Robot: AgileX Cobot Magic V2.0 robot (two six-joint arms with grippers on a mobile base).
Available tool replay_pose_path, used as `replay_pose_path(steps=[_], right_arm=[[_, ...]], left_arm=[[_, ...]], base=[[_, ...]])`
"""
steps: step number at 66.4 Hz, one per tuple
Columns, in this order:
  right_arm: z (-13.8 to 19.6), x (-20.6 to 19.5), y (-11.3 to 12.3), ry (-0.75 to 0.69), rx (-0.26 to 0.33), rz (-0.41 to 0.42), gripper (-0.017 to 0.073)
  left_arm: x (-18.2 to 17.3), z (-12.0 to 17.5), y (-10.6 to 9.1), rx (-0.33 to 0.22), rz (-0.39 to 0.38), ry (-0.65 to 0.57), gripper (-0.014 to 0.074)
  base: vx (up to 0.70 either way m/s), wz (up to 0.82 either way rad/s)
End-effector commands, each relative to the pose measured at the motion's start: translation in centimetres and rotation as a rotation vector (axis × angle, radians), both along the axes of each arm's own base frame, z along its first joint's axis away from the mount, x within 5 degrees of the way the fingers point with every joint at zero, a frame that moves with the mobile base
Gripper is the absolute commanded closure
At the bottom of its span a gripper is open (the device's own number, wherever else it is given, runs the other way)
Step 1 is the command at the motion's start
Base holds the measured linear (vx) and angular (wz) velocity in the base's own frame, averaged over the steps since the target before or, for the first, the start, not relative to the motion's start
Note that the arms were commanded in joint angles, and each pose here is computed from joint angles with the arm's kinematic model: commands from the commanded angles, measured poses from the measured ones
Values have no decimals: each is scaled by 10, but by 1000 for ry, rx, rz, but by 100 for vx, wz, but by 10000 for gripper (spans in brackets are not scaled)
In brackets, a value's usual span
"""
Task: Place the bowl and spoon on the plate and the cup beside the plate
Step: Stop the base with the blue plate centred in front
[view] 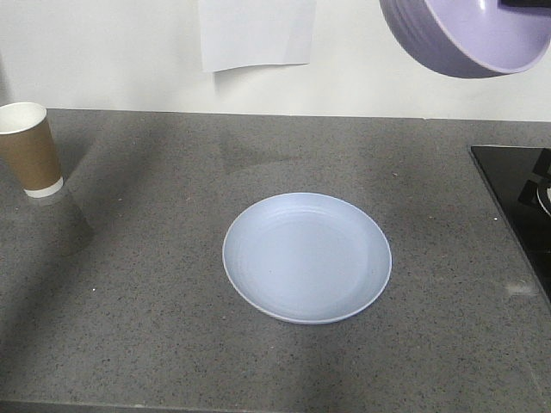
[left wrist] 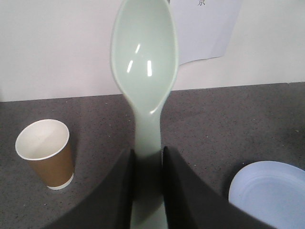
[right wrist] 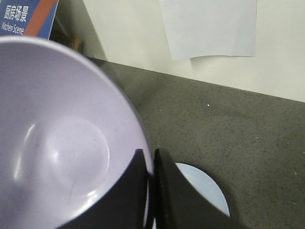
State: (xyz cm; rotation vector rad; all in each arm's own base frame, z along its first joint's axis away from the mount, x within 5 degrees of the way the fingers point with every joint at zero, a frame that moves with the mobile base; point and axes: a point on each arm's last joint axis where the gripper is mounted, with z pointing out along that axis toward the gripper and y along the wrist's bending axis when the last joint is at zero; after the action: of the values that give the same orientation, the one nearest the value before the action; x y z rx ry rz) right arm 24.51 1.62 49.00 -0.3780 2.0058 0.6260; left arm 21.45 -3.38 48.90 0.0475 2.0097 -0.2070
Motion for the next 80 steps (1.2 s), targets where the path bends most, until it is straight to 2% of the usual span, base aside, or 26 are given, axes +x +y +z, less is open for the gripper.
replay_pose_path(steps=[1,80], right_arm=[[19,-11,3,-98,38,-8,569],[19,-11,3,-98,38,-8,569]], left_arm=[[-7,18,0,-27,-2,-109,599],[-7,18,0,-27,-2,-109,599]], base=[[1,-1],[2,-1]])
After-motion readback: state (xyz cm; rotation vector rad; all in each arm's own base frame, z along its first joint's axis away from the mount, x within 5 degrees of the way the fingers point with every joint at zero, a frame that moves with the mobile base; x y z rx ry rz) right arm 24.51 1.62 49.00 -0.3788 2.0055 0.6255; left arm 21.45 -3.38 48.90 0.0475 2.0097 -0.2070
